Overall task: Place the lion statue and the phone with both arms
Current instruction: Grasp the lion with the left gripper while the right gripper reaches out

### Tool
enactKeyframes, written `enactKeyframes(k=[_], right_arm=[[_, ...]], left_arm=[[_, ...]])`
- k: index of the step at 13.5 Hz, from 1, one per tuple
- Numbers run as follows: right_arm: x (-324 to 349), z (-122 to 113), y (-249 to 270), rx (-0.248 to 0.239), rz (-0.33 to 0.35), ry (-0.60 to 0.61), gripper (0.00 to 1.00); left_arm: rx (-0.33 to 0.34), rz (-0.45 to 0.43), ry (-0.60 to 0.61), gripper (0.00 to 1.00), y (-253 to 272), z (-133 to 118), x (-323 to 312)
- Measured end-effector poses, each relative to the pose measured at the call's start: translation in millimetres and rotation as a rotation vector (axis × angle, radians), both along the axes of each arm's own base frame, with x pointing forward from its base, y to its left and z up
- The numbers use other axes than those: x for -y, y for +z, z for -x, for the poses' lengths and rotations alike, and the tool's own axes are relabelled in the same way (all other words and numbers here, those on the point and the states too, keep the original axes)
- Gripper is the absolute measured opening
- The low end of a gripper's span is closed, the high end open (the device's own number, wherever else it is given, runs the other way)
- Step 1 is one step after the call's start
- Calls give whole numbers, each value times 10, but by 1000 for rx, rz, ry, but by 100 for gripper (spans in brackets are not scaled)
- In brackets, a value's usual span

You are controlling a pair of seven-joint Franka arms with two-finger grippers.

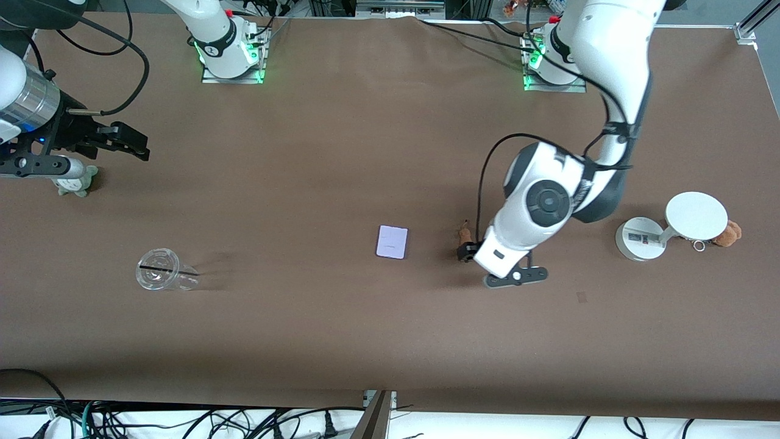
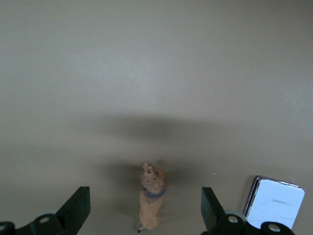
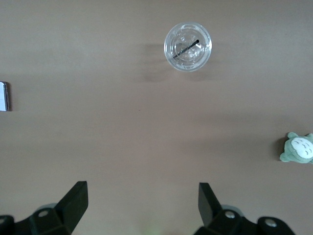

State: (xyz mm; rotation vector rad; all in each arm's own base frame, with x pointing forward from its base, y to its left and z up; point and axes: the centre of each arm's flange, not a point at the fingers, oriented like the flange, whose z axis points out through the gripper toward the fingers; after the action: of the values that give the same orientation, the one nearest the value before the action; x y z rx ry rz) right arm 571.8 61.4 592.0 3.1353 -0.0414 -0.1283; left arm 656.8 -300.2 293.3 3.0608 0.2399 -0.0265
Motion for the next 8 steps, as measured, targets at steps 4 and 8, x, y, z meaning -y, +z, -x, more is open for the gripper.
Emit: enactKeyframes(k=[4, 8], right_arm=[[-12, -43, -139, -33, 3, 3, 100], [-85, -129, -460, -108, -6, 10, 100]], left_arm=[[41, 5, -27, 100, -553, 243, 143], [39, -32, -58, 100, -860, 421, 77]])
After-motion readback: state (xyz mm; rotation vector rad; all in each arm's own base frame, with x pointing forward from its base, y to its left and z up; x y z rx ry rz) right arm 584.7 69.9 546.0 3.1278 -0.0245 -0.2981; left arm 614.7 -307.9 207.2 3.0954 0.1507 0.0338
